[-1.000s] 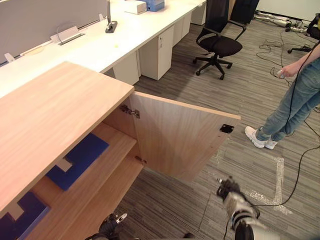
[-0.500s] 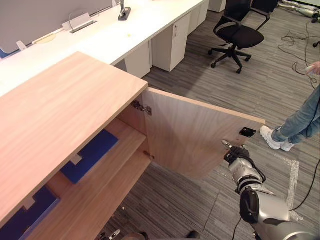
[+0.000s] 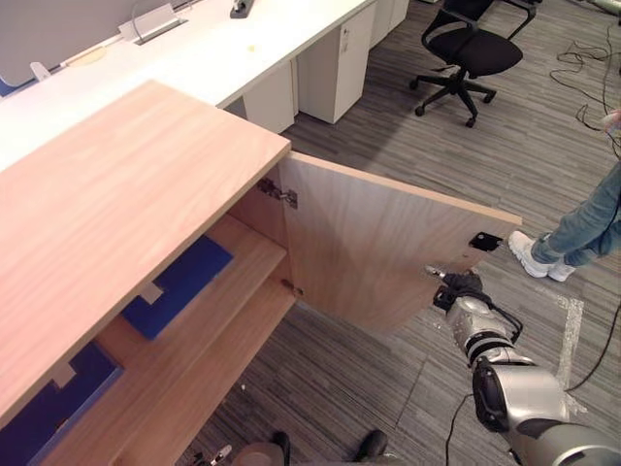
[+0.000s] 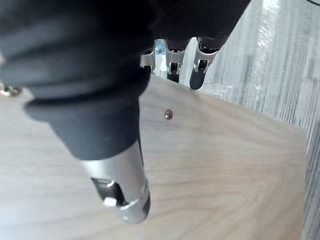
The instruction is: Walk over to the cabinet, pick up the folder, carry it to the office cabinet, place the folder inside the office cabinet, then close the office cabinet door
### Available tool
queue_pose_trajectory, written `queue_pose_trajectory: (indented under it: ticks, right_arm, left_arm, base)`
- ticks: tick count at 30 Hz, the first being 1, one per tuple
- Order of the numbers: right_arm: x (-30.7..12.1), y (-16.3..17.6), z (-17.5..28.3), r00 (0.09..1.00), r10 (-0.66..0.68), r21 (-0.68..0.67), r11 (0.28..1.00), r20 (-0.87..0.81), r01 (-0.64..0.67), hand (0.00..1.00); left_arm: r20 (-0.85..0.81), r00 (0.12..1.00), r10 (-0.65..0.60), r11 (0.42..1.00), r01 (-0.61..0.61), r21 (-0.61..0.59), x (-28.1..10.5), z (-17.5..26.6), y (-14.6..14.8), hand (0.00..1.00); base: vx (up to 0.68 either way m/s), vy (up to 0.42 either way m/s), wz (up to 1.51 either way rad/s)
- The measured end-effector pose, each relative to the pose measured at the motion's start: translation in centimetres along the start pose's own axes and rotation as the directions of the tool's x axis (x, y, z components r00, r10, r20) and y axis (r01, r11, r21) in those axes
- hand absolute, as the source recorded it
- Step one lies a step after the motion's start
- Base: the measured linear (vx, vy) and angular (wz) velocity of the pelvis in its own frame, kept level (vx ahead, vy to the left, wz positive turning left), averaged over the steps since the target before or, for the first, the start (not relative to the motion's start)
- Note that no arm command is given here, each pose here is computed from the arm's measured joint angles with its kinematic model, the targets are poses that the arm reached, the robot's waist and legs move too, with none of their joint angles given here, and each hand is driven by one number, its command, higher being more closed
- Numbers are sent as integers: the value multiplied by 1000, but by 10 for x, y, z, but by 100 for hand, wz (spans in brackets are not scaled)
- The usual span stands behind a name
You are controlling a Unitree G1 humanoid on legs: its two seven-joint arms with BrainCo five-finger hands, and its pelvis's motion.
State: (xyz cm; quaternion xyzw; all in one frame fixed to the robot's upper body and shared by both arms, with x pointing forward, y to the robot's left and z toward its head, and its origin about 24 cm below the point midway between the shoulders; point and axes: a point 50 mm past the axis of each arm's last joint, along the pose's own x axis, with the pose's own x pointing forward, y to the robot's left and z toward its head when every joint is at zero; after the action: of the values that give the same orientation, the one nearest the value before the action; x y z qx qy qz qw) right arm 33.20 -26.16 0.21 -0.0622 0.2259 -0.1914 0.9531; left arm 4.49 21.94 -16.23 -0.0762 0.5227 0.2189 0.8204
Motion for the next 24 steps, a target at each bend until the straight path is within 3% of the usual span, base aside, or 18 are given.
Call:
queue_pose_trajectory:
  ticks: [1,2,3,5,6,7,9,11,13,15,18,21,24]
  right_arm:
    - [0,0,0,999,40,-152,988,9,-38,0]
    - [-1,-1,0,995,94,-336,938,19,-82,0]
    - [-1,-2,0,992,122,-439,893,22,-100,0]
    - [-7,-5,-12,967,252,-740,644,-30,-191,0]
    - [-9,-3,-15,957,286,-776,592,-51,-218,0]
    - [-14,2,-22,932,347,-823,494,-107,-279,0]
    - [-22,11,-39,888,411,-848,377,-207,-372,0]
    - [-35,33,-62,804,496,-857,203,-328,-474,0]
    - [-49,59,-73,727,573,-848,99,-378,-520,0]
    - [-63,85,-80,656,640,-852,3,-400,-524,0]
    - [-104,133,-97,450,756,-841,-241,-476,-484,0]
    - [-130,160,-100,319,815,-826,-306,-484,-473,0]
    - [-138,170,-102,285,825,-821,-324,-489,-471,0]
  left_arm:
    - [-4,1000,1,1000,-1,0,0,-2,1,0]
    - [-7,1000,1,1000,-1,1,-1,-3,2,0]
    - [-7,1000,0,1000,0,5,-1,-3,2,0]
    - [-5,1000,-8,1000,8,20,-1,-2,2,0]
    - [-6,1000,-10,1000,10,27,-1,-2,2,0]
    - [1,1000,-19,998,19,52,0,-1,2,0]
    - [11,999,-35,996,34,85,1,4,1,0]
    - [19,999,-44,994,42,105,2,7,-1,0]
    - [22,999,-40,994,38,106,2,8,0,0]
    - [27,999,-26,996,24,88,2,9,3,0]
    - [36,999,10,999,-12,49,3,12,11,0]
    - [39,998,39,999,-40,21,3,13,17,0]
    - [40,998,56,998,-56,7,3,13,20,0]
  base:
    - [-84,-32,-21]
    - [-46,-26,-19]
    - [-52,-33,-19]
    - [-37,-24,-24]
    - [-35,-27,-25]
    - [-33,-31,-15]
    - [-25,-34,-4]
    - [-7,-16,-2]
    - [4,-1,-12]
    - [17,16,-17]
    - [35,37,-9]
    - [24,61,-11]
    - [6,51,-6]
